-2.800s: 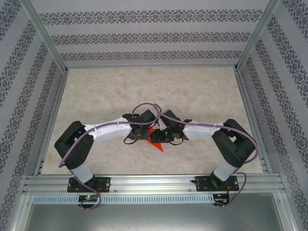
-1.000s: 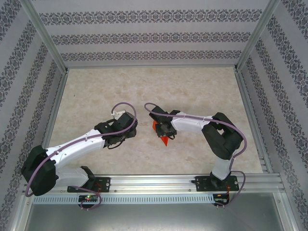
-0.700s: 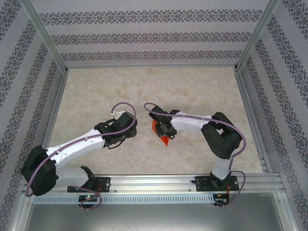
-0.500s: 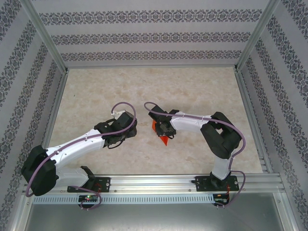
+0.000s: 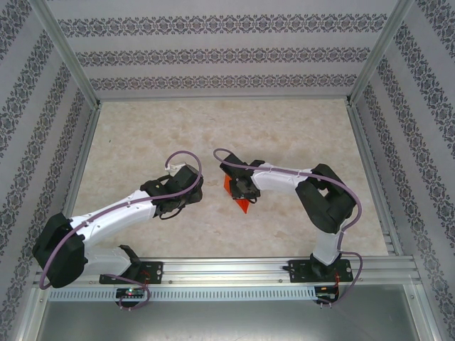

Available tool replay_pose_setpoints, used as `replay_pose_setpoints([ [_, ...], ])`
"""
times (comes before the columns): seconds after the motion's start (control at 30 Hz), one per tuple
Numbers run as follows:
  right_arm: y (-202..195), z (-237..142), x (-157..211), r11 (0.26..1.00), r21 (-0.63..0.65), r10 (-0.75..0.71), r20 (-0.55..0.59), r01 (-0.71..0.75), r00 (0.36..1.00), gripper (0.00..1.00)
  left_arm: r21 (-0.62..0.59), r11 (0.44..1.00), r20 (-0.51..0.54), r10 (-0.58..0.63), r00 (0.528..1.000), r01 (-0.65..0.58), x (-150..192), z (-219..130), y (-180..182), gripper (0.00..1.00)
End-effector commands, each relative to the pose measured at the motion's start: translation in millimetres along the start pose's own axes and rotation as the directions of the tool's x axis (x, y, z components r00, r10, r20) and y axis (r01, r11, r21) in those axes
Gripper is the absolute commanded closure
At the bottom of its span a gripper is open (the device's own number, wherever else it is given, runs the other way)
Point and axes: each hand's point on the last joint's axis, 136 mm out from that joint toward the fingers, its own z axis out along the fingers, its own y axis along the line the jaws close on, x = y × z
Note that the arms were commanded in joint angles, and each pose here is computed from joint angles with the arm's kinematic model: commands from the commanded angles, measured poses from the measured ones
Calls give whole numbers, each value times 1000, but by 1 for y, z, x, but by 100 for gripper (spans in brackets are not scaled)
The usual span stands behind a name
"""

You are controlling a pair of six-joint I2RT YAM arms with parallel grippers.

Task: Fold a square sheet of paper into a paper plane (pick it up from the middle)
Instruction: Move a paper plane to the center of the table.

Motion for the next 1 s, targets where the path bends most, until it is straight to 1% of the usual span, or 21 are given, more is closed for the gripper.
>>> replay_pose_setpoints([
  [0.0,-5,30,25,999,45,-9,-84,13,996,67,41,999,26,-17,1000,16,-12,-3,-12,51],
  [0.13,-4,26,24,998,51,-17,-76,21,997,67,39,999,23,-14,1000,14,-12,-2,-12,51],
  [0.2,-3,18,17,999,41,-22,-59,24,998,67,34,999,24,-16,1000,15,-12,-3,-11,51],
  [0.4,-1,-14,-10,999,25,-28,16,27,999,61,38,999,41,-24,999,22,-14,-6,-9,51],
  [0.47,-1,-17,-15,1000,18,-26,26,25,999,61,40,999,42,-25,999,23,-14,-7,-9,51],
  [0.73,0,-11,-21,999,22,-35,19,35,999,59,44,999,36,-24,999,22,-13,-6,-9,52],
  [0.97,-2,5,-20,998,33,-47,-2,47,999,59,44,999,32,-23,999,22,-12,-5,-10,51],
])
